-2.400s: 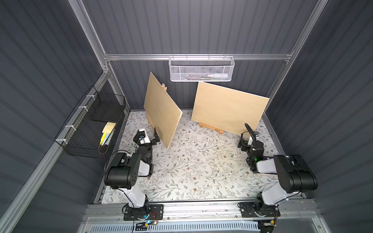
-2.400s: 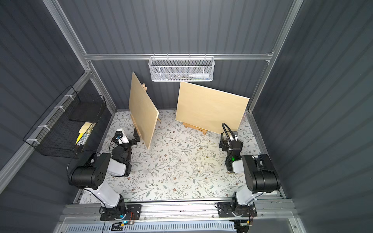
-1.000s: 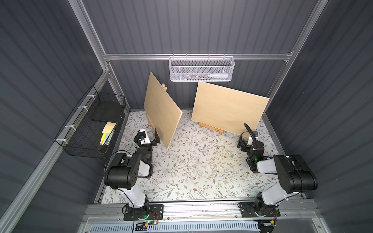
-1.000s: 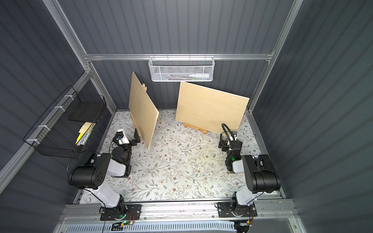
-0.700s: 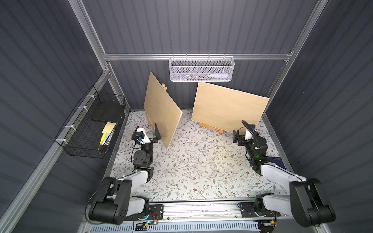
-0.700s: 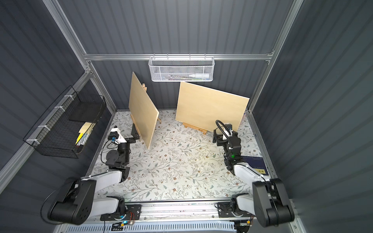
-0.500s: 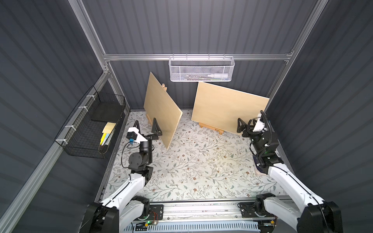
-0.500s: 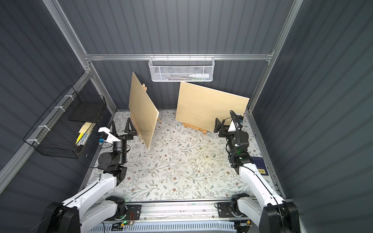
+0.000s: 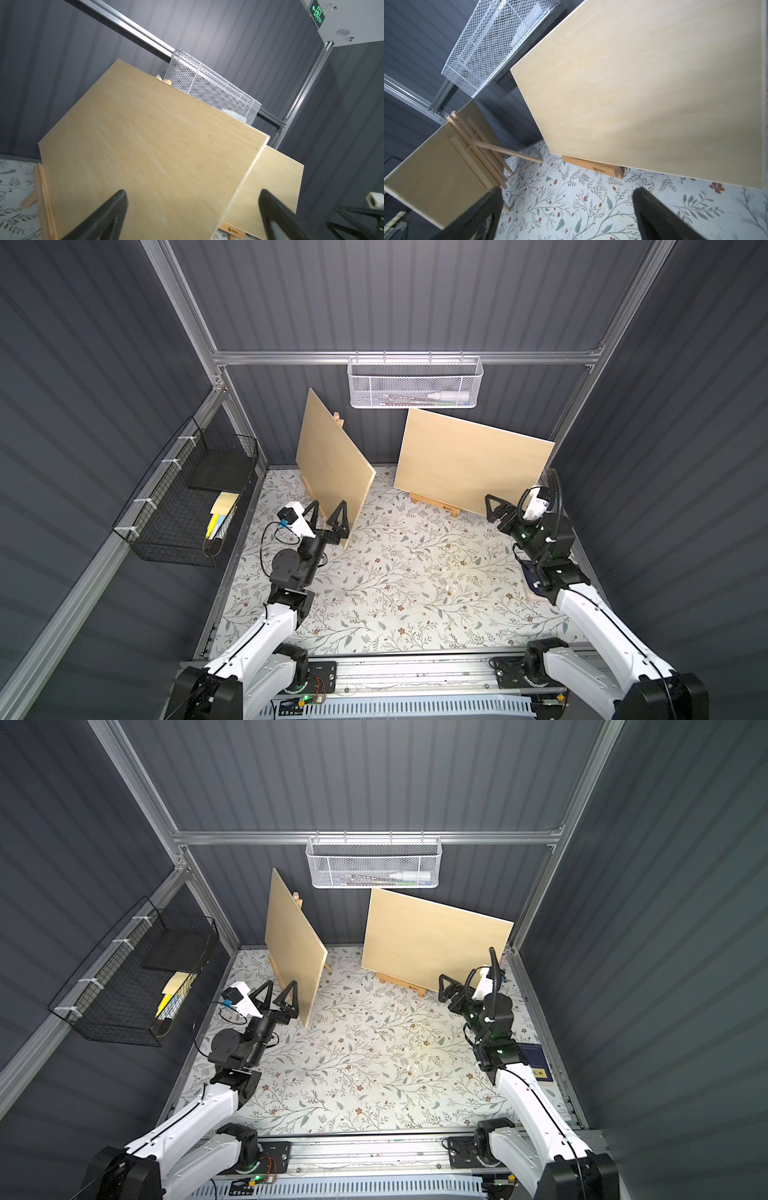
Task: Disassemble the easel
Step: Pick up the drawing board from the easel.
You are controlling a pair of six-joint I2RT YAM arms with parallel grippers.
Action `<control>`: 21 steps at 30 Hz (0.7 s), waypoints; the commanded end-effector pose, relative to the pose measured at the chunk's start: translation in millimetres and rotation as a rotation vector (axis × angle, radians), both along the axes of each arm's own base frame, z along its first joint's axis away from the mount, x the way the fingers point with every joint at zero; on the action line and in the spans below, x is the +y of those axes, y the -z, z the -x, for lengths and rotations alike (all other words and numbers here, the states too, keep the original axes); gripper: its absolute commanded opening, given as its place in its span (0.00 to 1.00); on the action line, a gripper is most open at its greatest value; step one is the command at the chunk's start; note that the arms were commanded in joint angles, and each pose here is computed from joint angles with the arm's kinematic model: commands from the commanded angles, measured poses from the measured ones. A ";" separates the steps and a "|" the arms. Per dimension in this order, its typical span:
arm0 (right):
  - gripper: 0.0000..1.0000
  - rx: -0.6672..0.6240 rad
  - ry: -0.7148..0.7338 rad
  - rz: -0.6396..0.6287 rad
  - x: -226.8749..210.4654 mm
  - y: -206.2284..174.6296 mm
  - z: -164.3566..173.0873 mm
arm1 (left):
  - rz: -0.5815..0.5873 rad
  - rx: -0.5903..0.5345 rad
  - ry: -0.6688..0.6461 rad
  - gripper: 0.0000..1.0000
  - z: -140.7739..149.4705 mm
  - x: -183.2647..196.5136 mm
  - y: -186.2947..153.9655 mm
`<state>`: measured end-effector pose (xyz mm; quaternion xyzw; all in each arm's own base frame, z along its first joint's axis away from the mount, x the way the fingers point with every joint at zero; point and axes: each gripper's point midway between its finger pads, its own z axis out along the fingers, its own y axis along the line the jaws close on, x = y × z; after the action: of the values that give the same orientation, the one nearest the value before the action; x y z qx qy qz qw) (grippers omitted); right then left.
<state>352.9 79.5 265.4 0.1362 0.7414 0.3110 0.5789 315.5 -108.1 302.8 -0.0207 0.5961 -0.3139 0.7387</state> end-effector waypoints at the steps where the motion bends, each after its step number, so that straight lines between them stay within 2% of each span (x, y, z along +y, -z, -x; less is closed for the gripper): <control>1: 0.99 0.002 -0.051 -0.017 14.3 -9.2 1.3 | 0.079 -0.104 0.056 0.99 33.3 3.2 -10.1; 3: 0.99 -0.003 -0.058 0.012 20.4 -8.7 0.9 | 0.149 -0.085 -0.004 0.99 38.3 19.4 -4.7; 4: 0.99 -0.008 -0.066 0.026 25.0 -9.6 1.3 | 0.203 -0.035 -0.041 0.99 34.8 28.2 2.7; 9: 0.98 -0.052 -0.185 0.116 72.8 -23.8 11.6 | 0.268 0.012 -0.111 0.99 30.9 42.9 8.2; 15: 0.91 -0.123 -0.402 0.196 179.8 -43.7 50.4 | 0.331 0.108 -0.227 0.99 23.5 63.1 21.3; 18: 0.90 -0.136 -0.460 0.232 236.3 -39.9 56.5 | 0.350 0.166 -0.290 0.99 19.2 72.6 32.3; 21: 0.82 -0.131 -0.509 0.220 284.2 -36.8 48.8 | 0.343 0.183 -0.274 0.99 16.5 68.4 36.5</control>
<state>289.5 344.8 299.6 -0.1458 0.7469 0.3890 0.5192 295.3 -44.2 261.8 -0.2328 0.5917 -0.3074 0.7080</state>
